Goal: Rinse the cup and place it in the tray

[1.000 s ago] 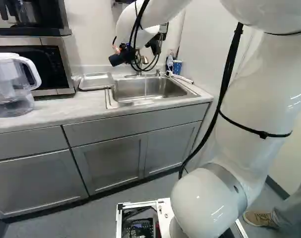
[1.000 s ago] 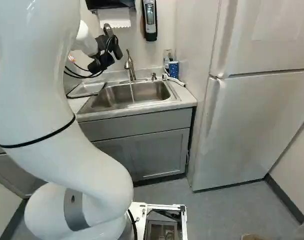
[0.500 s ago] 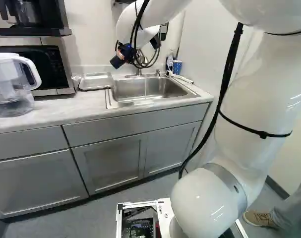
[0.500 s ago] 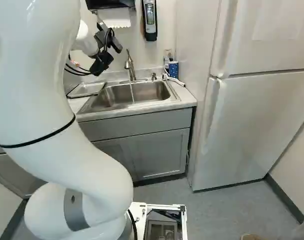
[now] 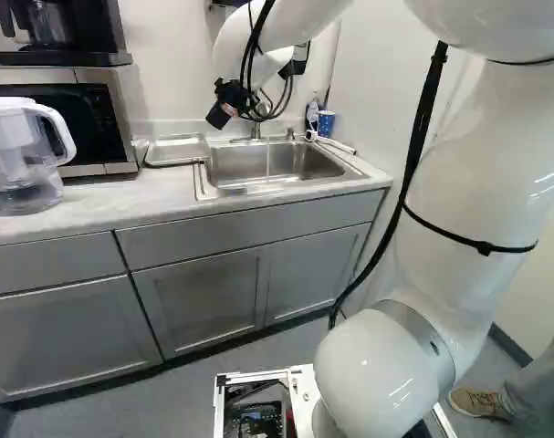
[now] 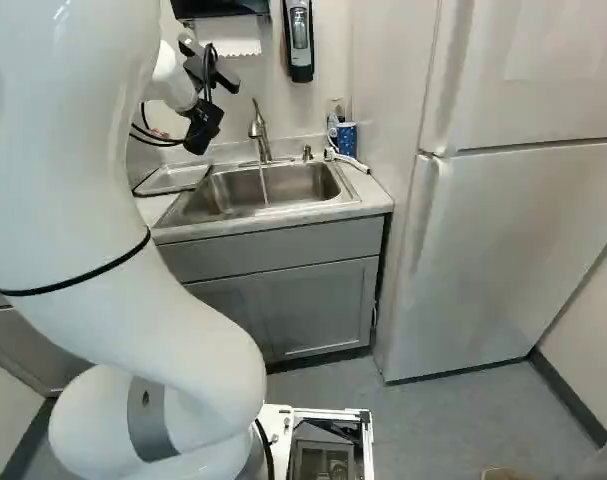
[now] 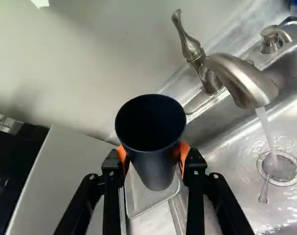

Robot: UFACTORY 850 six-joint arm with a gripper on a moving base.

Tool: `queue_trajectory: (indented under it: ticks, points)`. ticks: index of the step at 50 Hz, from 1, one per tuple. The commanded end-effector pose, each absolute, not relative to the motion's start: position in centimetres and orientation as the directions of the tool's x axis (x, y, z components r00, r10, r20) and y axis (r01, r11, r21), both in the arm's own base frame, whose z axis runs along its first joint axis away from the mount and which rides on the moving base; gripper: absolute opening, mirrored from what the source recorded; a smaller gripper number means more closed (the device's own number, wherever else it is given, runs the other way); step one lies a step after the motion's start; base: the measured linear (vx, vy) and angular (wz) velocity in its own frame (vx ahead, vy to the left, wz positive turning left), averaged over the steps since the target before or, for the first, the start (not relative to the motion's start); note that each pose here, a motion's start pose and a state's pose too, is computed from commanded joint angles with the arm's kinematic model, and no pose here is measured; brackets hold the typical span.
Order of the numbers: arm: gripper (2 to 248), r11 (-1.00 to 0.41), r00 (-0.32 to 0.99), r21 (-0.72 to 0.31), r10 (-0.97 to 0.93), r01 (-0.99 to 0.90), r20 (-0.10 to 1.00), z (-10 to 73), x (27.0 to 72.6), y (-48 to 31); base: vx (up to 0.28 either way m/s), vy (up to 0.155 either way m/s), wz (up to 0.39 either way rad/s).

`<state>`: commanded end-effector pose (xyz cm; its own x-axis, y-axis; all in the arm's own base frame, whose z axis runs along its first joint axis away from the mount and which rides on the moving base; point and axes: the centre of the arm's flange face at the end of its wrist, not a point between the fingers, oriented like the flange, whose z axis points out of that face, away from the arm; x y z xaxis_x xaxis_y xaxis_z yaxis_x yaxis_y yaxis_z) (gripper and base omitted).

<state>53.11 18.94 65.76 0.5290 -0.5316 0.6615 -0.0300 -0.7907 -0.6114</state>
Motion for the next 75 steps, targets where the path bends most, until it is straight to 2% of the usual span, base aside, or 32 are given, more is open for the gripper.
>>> queue_trajectory:
  ticks: [31, 62, 75]
  points:
    - [121, -0.92, 0.511, -0.367, -0.25, 0.141, 0.823, 65.76, 53.11, 18.94, 0.0, 0.0, 0.0]
    - [121, -0.951, 0.439, -0.084, 0.058, 0.297, 0.897, 65.76, 53.11, 18.94, 0.0, 0.0, 0.0]
    - [121, -0.951, 0.439, -0.084, 0.058, 0.297, 0.897, 65.76, 53.11, 18.94, 0.0, 0.0, 0.0]
